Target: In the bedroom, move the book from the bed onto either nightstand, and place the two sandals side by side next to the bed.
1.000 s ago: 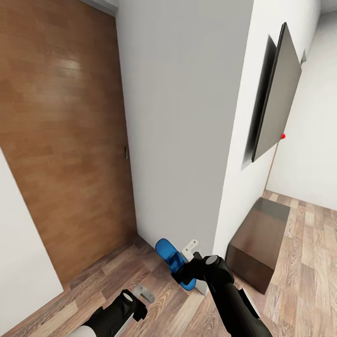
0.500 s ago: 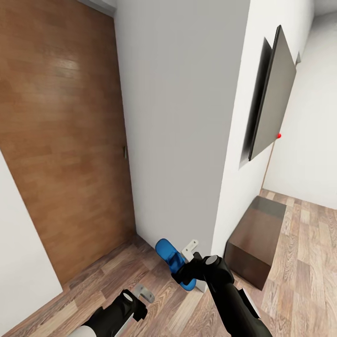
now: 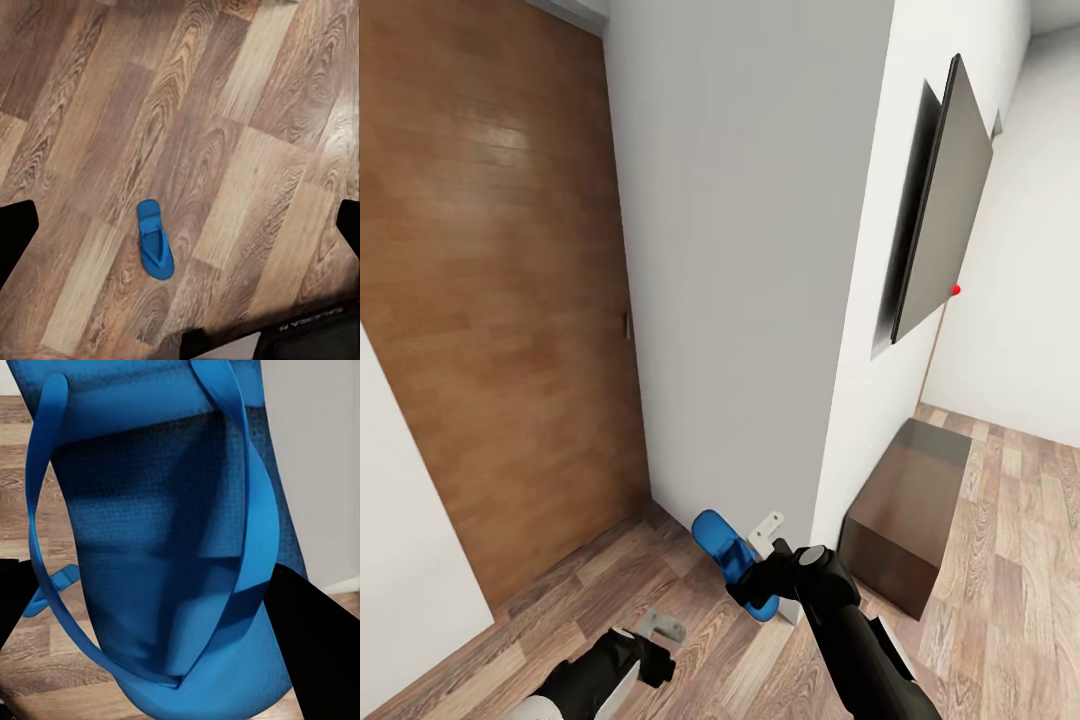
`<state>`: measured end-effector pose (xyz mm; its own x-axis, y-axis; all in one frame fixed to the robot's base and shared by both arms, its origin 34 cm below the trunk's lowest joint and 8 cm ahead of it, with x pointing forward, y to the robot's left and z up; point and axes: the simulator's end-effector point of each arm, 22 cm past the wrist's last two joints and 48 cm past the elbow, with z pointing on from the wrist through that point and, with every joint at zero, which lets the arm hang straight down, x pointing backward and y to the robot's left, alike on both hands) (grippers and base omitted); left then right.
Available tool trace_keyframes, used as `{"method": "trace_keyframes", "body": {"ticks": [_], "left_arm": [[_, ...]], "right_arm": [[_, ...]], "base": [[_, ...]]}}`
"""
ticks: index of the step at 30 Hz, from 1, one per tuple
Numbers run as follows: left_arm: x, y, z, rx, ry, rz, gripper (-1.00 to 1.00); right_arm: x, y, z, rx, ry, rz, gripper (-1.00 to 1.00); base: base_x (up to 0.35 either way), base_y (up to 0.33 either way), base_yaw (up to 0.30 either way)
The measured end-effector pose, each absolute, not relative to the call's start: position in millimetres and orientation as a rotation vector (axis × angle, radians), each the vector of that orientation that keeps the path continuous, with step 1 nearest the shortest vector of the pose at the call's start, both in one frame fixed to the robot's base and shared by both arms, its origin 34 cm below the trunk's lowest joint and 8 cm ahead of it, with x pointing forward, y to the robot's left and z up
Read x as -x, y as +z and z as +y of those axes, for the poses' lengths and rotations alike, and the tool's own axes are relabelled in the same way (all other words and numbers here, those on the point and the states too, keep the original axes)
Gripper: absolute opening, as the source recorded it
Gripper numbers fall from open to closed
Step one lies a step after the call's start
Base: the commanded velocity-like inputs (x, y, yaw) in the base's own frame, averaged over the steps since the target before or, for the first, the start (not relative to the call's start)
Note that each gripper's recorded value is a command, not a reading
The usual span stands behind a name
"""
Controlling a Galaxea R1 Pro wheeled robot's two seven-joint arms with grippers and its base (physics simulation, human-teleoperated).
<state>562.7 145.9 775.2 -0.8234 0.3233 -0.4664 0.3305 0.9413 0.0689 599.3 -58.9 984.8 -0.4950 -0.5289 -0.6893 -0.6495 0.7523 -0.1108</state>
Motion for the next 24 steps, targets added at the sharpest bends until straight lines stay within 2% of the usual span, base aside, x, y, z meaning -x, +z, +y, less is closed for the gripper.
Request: {"method": "trace_keyframes", "body": {"ticks": [3, 8, 14, 24], "left_arm": [[-556, 768, 153, -0.317, -0.082, 2.659, 1.0], [-552, 761, 160, -0.222, -0.108, 2.664, 1.0], [-549, 758, 163, -0.19, -0.11, 2.663, 1.0], [-548, 756, 174, -0.163, -0.055, 2.663, 1.0]], "right_arm": [[-600, 988, -57, 0.875, 0.214, 2.204, -1.0], [-607, 1019, -53, 0.84, 0.218, 2.146, -1.0], [-598, 1033, -52, 0.766, 0.273, 2.2, -1.0], [-575, 1033, -20, 0.862, 0.297, 2.216, -1.0]], "base": [[0.0, 0.0, 0.0], [0.0, 0.0, 0.0], [0.0, 0.0, 0.0], [0.0, 0.0, 0.0]]}}
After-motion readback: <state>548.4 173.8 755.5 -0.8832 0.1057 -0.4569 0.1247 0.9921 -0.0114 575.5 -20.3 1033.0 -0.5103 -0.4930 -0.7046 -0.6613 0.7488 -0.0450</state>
